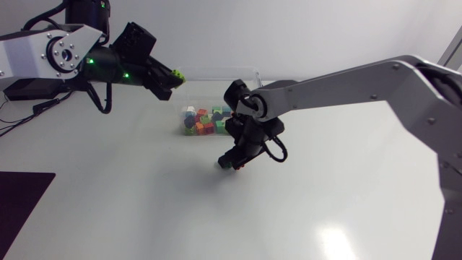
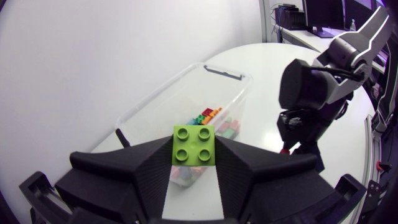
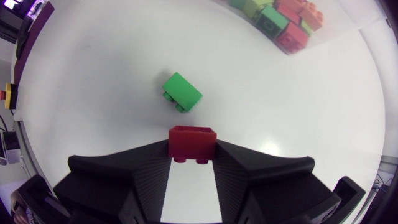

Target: Place the duplo bricks in the container

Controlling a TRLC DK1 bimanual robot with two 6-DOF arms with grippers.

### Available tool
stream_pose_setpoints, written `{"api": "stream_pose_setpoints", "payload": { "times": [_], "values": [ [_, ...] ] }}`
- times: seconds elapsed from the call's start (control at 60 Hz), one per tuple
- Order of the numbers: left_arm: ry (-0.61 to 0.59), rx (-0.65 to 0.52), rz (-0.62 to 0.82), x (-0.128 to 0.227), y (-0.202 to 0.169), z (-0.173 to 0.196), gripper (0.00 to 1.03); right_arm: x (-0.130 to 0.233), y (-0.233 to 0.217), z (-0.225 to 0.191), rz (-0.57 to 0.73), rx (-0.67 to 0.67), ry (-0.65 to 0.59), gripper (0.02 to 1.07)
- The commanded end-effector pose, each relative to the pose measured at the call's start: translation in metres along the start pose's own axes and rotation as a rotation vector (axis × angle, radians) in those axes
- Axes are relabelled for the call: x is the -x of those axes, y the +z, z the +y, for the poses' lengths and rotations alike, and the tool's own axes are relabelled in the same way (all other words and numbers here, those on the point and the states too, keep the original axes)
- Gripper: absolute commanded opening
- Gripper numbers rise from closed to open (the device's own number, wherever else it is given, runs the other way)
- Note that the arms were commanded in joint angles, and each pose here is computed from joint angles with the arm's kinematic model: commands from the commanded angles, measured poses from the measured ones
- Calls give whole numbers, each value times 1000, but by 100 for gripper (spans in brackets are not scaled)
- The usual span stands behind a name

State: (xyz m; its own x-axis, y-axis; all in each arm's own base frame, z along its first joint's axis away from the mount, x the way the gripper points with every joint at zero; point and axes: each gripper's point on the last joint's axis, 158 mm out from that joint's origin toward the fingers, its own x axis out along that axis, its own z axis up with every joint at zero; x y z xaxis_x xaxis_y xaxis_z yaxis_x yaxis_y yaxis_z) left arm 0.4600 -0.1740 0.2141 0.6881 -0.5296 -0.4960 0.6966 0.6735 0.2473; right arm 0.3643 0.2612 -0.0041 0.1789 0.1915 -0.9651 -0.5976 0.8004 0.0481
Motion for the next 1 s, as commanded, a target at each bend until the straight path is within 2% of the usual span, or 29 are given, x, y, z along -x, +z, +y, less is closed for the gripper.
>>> {"api": "stream_pose_setpoints", "payload": {
  "times": [0.0,0.233,0.417,0.45,0.467,0.5,0.517,0.55,0.583,0.883,0.983],
  "values": [
    [-6,37,-22,-19,9,5,35,29,0,-11,-39,-14,-19,36],
    [-25,84,-26,-76,20,11,36,78,12,-36,-139,-37,-43,36],
    [19,93,-9,-115,21,22,40,103,25,-46,-203,-34,-55,36],
    [25,95,-6,-120,20,24,44,107,28,-47,-217,-31,-56,36],
    [42,95,-3,-123,20,28,57,113,32,-47,-232,-29,-59,36],
    [52,93,-3,-125,21,30,68,117,35,-50,-245,-30,-62,36],
    [62,94,1,-127,19,32,82,120,37,-51,-252,-29,-63,36],
    [70,93,5,-128,19,33,95,126,41,-54,-266,-31,-67,36],
    [70,93,5,-128,19,32,98,132,46,-58,-285,-31,-69,36],
    [71,35,-6,-66,15,6,98,158,91,-75,-418,-34,-66,36],
    [18,-16,6,-39,1,-24,98,160,112,-80,-464,-35,-61,36]
  ]
}}
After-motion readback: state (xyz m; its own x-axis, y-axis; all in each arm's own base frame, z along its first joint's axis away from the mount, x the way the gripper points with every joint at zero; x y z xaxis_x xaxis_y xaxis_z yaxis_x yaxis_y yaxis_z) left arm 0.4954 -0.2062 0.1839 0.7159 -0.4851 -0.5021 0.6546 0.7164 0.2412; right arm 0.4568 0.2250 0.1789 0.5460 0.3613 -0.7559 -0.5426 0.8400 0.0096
